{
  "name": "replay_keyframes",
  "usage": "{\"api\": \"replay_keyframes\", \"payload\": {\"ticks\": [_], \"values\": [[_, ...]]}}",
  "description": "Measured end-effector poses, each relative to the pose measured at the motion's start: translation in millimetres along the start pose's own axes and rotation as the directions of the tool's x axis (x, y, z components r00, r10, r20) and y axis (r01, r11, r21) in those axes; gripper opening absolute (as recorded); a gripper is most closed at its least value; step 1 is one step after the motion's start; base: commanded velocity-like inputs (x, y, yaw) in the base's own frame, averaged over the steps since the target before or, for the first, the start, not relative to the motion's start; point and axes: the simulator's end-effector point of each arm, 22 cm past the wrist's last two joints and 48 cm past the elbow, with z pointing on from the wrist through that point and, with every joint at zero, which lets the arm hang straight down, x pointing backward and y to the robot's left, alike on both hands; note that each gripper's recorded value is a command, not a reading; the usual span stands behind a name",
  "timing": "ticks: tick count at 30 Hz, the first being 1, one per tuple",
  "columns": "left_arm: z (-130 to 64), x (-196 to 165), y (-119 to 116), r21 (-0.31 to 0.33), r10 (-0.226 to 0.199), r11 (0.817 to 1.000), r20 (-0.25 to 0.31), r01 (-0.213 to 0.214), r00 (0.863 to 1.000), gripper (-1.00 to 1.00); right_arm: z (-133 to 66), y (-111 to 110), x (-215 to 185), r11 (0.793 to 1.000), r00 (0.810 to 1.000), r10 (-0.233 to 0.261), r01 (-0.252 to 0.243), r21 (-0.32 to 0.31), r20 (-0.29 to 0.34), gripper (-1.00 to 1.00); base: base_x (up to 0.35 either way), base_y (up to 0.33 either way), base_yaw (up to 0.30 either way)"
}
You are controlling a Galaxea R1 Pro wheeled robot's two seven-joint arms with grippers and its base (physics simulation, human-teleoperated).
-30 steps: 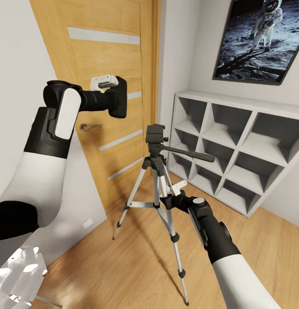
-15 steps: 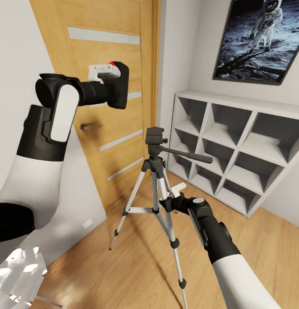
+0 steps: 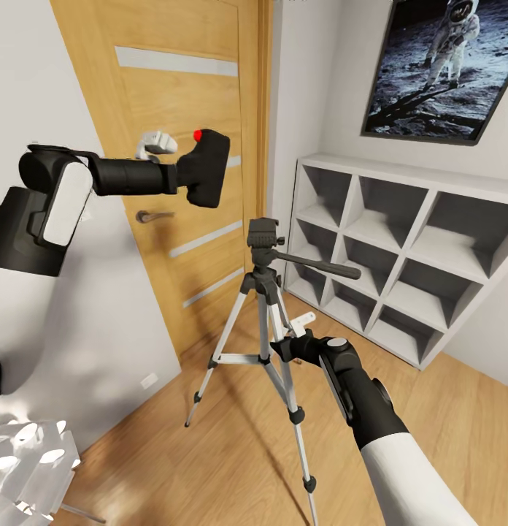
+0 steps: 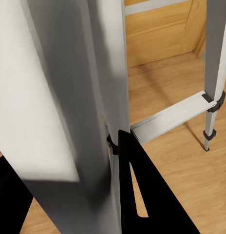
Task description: Attach the digital camera to the camera tripod in the bedroom.
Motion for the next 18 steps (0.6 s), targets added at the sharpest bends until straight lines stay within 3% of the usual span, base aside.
{"api": "replay_keyframes", "payload": {"ticks": [1, 2, 6, 9, 12, 15, 17, 18], "values": [[-1.1, 0.3, 0.8, 0.013, -0.001, 1.000, 0.004, 0.001, 1.000, -1.00, 0.0, 0.0, 0.0, 1.000, 1.000, 0.000, 0.000, 0.000, 0.000, -1.00, 0.000, 0.000, 0.000], [-4.8, -6.4, -3.2, 0.068, 0.020, 0.997, 0.050, -0.023, 0.999, -1.00, 0.0, 0.0, 0.0, 1.000, 1.000, 0.000, 0.000, 0.000, 0.000, -1.00, 0.000, 0.000, 0.000], [-4.2, -15.6, -7.3, 0.091, 0.085, 0.991, 0.106, -0.095, 0.991, -1.00, 0.0, 0.0, 0.1, 1.000, 1.000, 0.000, 0.000, 0.000, 0.000, -1.00, 0.000, 0.000, 0.000], [2.8, -16.5, -14.8, 0.121, 0.155, 0.978, 0.112, -0.168, 0.982, -1.00, 0.0, -0.1, 0.1, 1.000, 1.000, 0.000, 0.000, 0.000, 0.000, -1.00, 0.000, 0.000, 0.000], [14.5, -20.7, -27.3, 0.167, 0.241, 0.953, 0.095, -0.254, 0.966, -1.00, 0.0, -0.2, 0.1, 1.000, 1.000, 0.000, 0.000, 0.001, 0.000, -1.00, 0.000, 0.000, 0.000], [29.6, -25.2, -37.3, 0.204, 0.332, 0.919, 0.062, -0.337, 0.941, -1.00, 0.0, -0.2, 0.2, 1.000, 1.000, 0.000, 0.000, 0.001, -0.001, -1.00, 0.000, 0.000, 0.000], [46.8, -31.9, -47.9, 0.228, 0.417, 0.883, 0.017, -0.409, 0.909, -1.00, 0.0, -0.2, 0.2, 1.000, 1.000, 0.001, -0.001, 0.001, -0.001, -1.00, 0.000, 0.000, 0.000], [51.1, -34.5, -51.0, 0.232, 0.436, 0.875, 0.004, -0.425, 0.900, -1.00, -0.1, -0.1, 0.2, 1.000, 1.000, 0.001, -0.001, 0.001, -0.001, -1.00, 0.000, 0.000, 0.000]]}}
